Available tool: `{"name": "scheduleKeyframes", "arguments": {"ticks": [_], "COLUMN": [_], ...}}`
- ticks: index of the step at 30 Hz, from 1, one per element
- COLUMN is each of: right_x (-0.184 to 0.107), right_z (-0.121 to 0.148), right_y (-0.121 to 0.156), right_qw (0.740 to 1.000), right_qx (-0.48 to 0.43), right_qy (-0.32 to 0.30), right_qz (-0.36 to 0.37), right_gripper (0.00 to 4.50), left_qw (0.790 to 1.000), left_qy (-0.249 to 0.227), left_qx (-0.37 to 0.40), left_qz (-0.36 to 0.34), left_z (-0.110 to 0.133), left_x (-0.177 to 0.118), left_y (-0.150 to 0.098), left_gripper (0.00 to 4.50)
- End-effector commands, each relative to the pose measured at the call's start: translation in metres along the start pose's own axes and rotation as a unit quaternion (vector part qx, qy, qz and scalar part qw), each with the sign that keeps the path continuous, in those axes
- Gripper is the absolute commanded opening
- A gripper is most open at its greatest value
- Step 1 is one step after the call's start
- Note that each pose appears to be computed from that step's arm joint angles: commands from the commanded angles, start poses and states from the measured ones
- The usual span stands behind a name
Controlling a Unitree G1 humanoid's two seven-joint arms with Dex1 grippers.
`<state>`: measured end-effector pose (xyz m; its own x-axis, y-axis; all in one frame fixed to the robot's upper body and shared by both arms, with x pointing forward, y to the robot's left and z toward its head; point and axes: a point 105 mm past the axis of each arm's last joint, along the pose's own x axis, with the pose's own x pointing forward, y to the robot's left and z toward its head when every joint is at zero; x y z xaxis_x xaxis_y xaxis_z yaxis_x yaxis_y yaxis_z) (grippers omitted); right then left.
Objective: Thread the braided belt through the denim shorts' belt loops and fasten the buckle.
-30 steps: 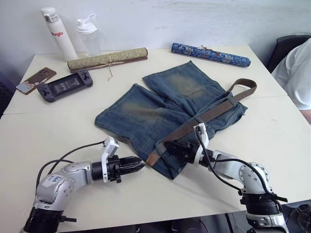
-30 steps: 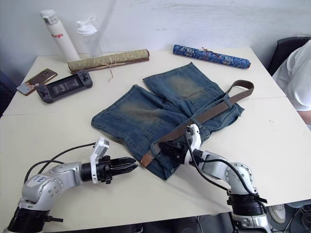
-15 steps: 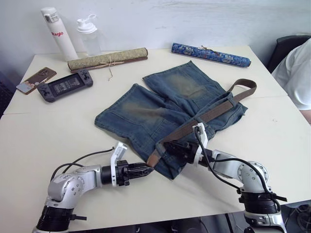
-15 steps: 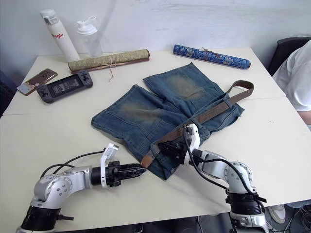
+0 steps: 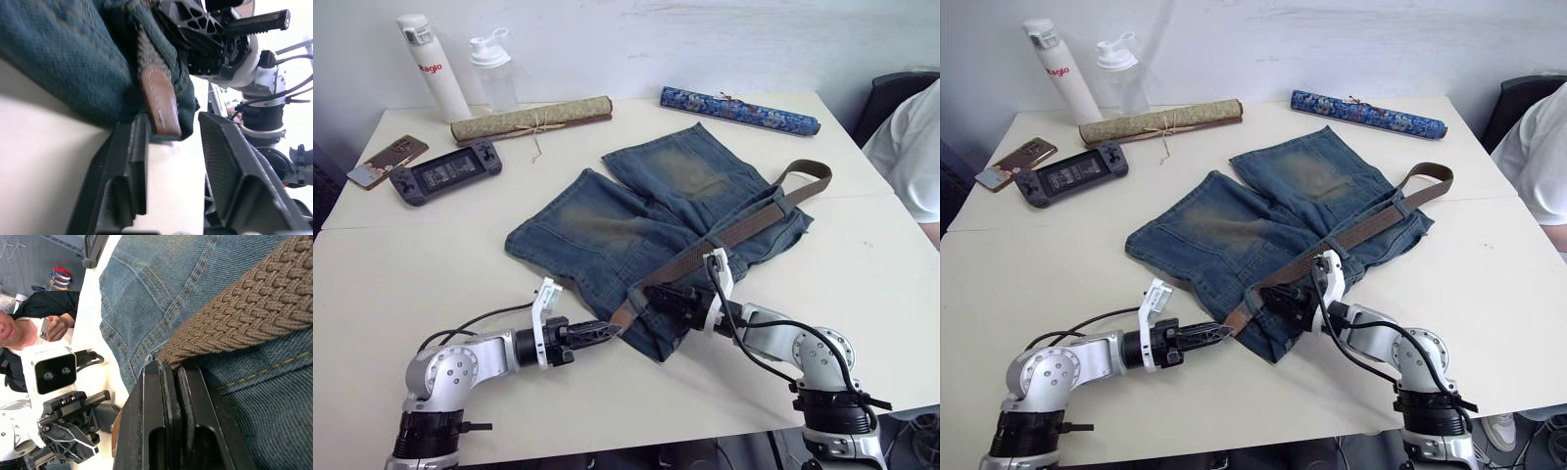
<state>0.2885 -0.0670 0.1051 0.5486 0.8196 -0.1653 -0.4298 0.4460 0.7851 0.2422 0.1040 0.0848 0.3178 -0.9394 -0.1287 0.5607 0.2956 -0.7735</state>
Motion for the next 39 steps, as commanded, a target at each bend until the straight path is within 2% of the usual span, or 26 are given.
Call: {"name": "scheduleKeyframes", "arguments": {"ticks": [1,2,9,12,14,16,21,22,23,26,30,32,35,38,39], "right_x": [0.006,0.006,0.006,0.005,-0.003,-0.009,-0.03,-0.035,-0.046,-0.064,-0.075,-0.077,-0.074,-0.07,-0.069], "right_z": [-0.017,-0.016,-0.016,-0.006,0.01,0.014,0.022,0.025,0.029,0.032,0.028,0.033,0.028,0.025,0.024], "right_y": [-0.004,-0.003,0.0,-0.001,0.001,0.003,0.011,0.012,0.01,0.012,0.011,0.009,0.003,-0.009,-0.013], "right_qw": [0.999,0.999,1.0,1.0,0.999,0.999,0.998,0.998,0.994,0.982,0.955,0.937,0.904,0.891,0.889], "right_qx": [0.017,0.016,0.005,-0.003,0.011,0.009,-0.016,-0.032,-0.077,-0.173,-0.281,-0.329,-0.409,-0.428,-0.43], "right_qy": [0.028,0.028,0.03,0.002,-0.04,-0.051,-0.055,-0.056,-0.052,-0.029,-0.007,-0.018,0.002,0.008,0.011], "right_qz": [-0.002,-0.001,0.003,-0.009,-0.012,-0.016,-0.02,-0.026,-0.049,-0.073,-0.098,-0.113,-0.128,-0.149,-0.155], "right_gripper": [0.0,0.0,0.0,0.0,0.77,1.49,3.92,4.29,4.43,4.43,4.43,4.43,4.43,4.43,4.19], "left_qw": [1.0,1.0,1.0,1.0,1.0,1.0,1.0,1.0,1.0,1.0,1.0,1.0,0.999,0.999,0.999], "left_qy": [0.005,0.01,0.01,0.01,0.01,0.01,0.004,0.005,0.004,0.002,-0.002,-0.001,0.0,0.006,0.006], "left_qx": [0.011,0.013,0.015,0.016,0.016,0.018,0.021,0.022,0.023,0.025,0.027,0.029,0.031,0.04,0.042], "left_qz": [-0.015,-0.013,-0.007,-0.006,0.001,0.003,0.006,0.007,0.007,0.007,0.007,0.006,0.008,0.009,0.011], "left_z": [-0.001,-0.003,-0.003,-0.003,-0.004,-0.004,-0.005,-0.005,-0.006,-0.007,-0.008,-0.009,-0.01,-0.01,-0.01], "left_x": [-0.001,-0.001,0.001,0.001,-0.002,-0.003,-0.005,-0.005,-0.007,-0.009,-0.012,-0.014,-0.02,-0.024,-0.025], "left_y": [-0.009,-0.009,-0.006,-0.006,-0.003,-0.002,-0.002,-0.002,-0.002,-0.001,-0.001,-0.001,0.001,0.001,0.002], "left_gripper": [0.15,0.01,0.01,0.01,0.0,0.0,0.0,0.0,0.0,0.0,0.0,0.0,0.0,0.0,0.0]}}
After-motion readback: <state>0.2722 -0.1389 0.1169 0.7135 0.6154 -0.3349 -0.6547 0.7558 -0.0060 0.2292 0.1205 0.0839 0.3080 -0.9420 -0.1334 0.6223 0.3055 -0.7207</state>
